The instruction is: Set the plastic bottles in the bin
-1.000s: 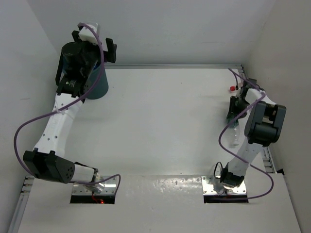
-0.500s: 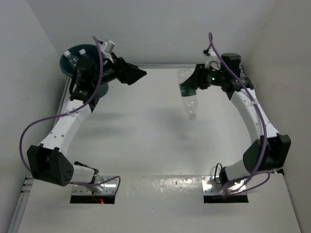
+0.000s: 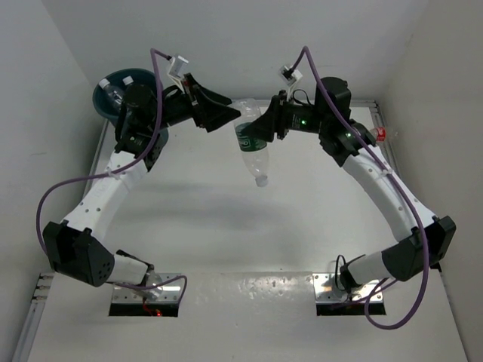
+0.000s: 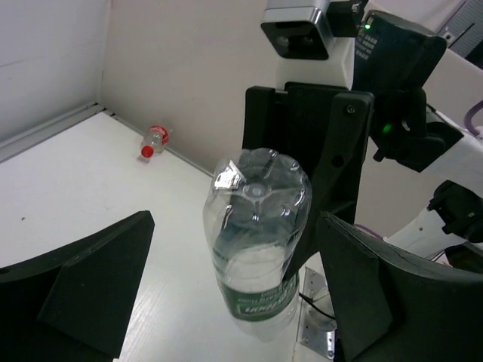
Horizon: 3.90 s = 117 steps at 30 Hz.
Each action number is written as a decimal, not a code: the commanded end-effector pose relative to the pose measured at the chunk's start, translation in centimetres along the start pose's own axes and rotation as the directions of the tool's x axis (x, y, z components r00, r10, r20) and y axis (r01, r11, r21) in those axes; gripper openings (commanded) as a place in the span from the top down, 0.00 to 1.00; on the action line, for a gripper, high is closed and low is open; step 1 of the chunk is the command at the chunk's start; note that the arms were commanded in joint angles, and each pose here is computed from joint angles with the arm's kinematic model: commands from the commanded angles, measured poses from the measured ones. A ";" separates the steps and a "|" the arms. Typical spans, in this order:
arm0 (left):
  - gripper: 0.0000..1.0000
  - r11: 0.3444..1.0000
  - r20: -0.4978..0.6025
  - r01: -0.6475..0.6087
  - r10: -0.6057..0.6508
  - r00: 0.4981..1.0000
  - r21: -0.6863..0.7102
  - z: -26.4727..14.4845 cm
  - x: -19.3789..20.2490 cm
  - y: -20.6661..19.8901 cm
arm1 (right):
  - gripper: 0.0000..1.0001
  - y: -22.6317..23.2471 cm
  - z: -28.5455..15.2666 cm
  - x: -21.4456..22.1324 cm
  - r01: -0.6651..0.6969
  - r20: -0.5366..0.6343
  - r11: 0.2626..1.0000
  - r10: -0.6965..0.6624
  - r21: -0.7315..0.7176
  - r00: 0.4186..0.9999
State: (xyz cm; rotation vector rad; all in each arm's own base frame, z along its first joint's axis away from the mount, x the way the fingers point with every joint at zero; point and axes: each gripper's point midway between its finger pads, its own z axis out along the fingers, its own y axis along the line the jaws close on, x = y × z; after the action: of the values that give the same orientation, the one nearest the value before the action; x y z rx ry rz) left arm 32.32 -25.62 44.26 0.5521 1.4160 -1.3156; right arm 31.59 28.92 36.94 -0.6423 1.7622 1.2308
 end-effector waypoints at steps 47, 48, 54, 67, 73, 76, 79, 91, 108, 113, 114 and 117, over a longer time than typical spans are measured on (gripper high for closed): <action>1.00 0.209 -0.007 -0.199 0.673 0.740 -0.957 -22.6 -23.6 30.0 | 0.19 -12.8 -12.3 1.1 -0.166 0.098 0.896 0.138 0.412 0.986; 1.00 0.208 -0.012 -0.197 0.657 0.753 -0.958 -22.7 -22.7 30.9 | 0.19 -12.8 -12.2 1.4 -0.170 0.092 0.896 0.145 0.411 0.985; 1.00 0.282 0.005 -0.177 0.543 0.840 -0.943 -21.7 -16.6 33.9 | 0.19 -15.3 -14.8 1.9 -0.207 0.119 0.849 0.170 0.487 0.978; 0.10 0.284 -0.073 -0.238 0.490 0.869 -0.929 -20.7 -11.7 31.9 | 0.19 -22.1 -19.8 1.6 -0.267 0.202 0.669 0.175 0.694 0.964; 0.00 0.293 -0.039 -0.315 0.673 0.738 -0.903 -18.2 -21.6 24.0 | 0.19 -25.2 -22.5 -0.4 -0.252 0.244 0.573 0.091 0.780 0.965; 0.00 0.244 -0.019 -0.315 0.764 0.645 -0.917 -18.4 -27.2 19.0 | 0.19 -27.1 -23.9 -1.0 -0.213 0.228 0.512 0.035 0.832 0.973; 0.00 0.224 -0.010 -0.335 0.818 0.576 -0.915 -18.3 -30.0 15.0 | 0.19 -30.5 -27.2 -1.4 -0.151 0.181 0.344 -0.056 0.927 0.982; 0.00 0.395 -0.068 -0.410 0.646 0.760 -0.822 -12.2 -16.7 13.1 | 0.20 -46.8 -33.4 1.1 -0.200 0.192 0.039 0.144 0.979 0.971; 0.00 0.470 -0.199 -0.475 0.523 0.829 -0.744 -9.7 -9.4 14.3 | 0.11 -46.2 -34.9 8.8 -0.446 0.566 -0.452 0.171 0.773 0.807; 0.00 0.497 -0.221 -0.480 0.492 0.842 -0.723 -8.7 -8.5 15.0 | 0.14 -47.7 -35.5 7.5 -0.457 0.566 -0.487 0.097 0.745 0.819; 0.00 0.507 -0.227 -0.482 0.483 0.845 -0.715 -8.4 -8.0 15.4 | 0.14 -48.2 -35.5 8.1 -0.458 0.573 -0.501 0.093 0.734 0.815; 0.00 0.516 -0.233 -0.483 0.476 0.848 -0.707 -8.1 -7.7 15.9 | 0.14 -48.7 -35.5 8.3 -0.422 0.535 -0.540 0.064 0.728 0.842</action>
State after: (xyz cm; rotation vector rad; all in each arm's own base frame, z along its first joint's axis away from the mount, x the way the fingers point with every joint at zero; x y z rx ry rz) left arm 45.54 -10.53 42.20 0.2968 1.5340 -0.1811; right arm 52.80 -20.89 10.73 1.2019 2.0678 -0.4648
